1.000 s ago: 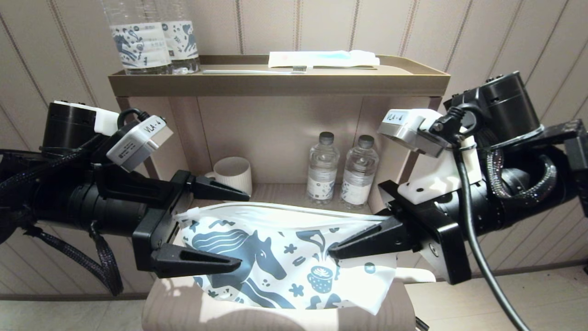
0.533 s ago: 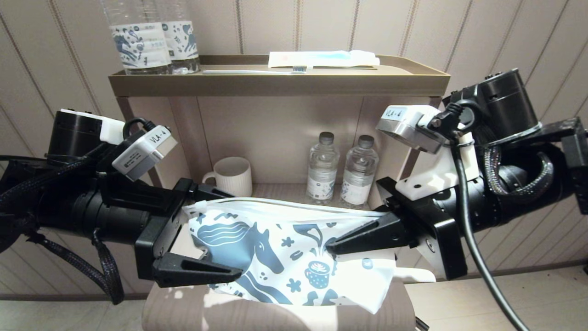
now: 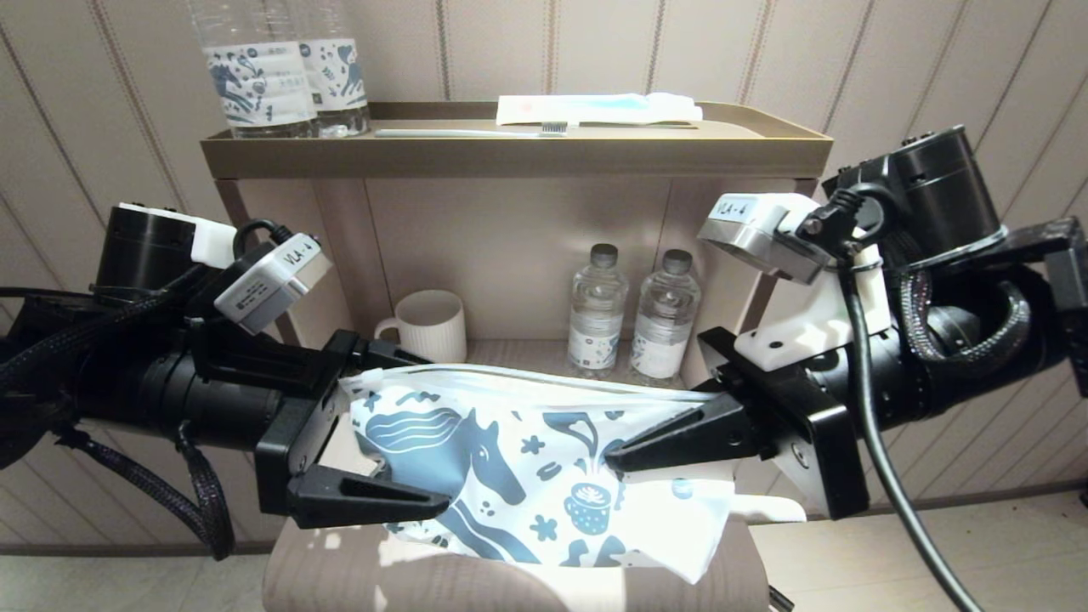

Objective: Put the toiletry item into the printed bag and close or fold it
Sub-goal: Hand it to the other hand

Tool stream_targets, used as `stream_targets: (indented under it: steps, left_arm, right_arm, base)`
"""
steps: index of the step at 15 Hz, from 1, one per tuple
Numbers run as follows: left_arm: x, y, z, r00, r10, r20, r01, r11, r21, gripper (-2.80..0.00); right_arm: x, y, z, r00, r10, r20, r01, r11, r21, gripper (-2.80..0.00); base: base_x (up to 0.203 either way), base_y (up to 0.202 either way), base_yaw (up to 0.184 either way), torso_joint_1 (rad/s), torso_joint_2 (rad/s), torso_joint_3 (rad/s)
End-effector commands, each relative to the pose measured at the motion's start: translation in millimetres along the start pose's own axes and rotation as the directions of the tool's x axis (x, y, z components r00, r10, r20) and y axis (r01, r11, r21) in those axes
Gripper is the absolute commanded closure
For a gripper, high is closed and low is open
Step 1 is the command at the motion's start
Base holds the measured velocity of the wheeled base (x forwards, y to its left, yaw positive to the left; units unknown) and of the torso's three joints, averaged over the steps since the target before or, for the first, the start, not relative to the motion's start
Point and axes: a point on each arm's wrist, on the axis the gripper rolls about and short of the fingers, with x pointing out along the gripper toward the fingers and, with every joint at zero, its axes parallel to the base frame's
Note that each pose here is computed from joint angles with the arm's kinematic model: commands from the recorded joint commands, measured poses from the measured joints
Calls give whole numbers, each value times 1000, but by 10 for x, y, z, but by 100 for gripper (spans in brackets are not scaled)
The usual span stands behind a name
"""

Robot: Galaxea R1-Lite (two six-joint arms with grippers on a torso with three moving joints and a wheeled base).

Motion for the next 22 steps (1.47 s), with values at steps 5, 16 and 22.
stream_targets:
  steps: [5, 16, 22]
  left_arm:
    - [4, 18, 18, 1000, -4, 5, 4, 1000, 5, 0]
    - [0, -3, -1, 1000, -3, 2, 3, 1000, 0, 0]
    - [12, 18, 7, 1000, -2, 1, 2, 1000, 2, 0]
  right_arm:
    - [-2, 9, 4, 1000, 7, 2, -7, 1000, -3, 0]
    - [17, -18, -9, 1000, 4, -3, -4, 1000, 3, 0]
    - [250, -107, -17, 998, 54, -32, -53, 998, 19, 0]
  base:
    - [0, 0, 0, 0, 0, 0]
    - [0, 0, 0, 0, 0, 0]
    - [0, 0, 0, 0, 0, 0]
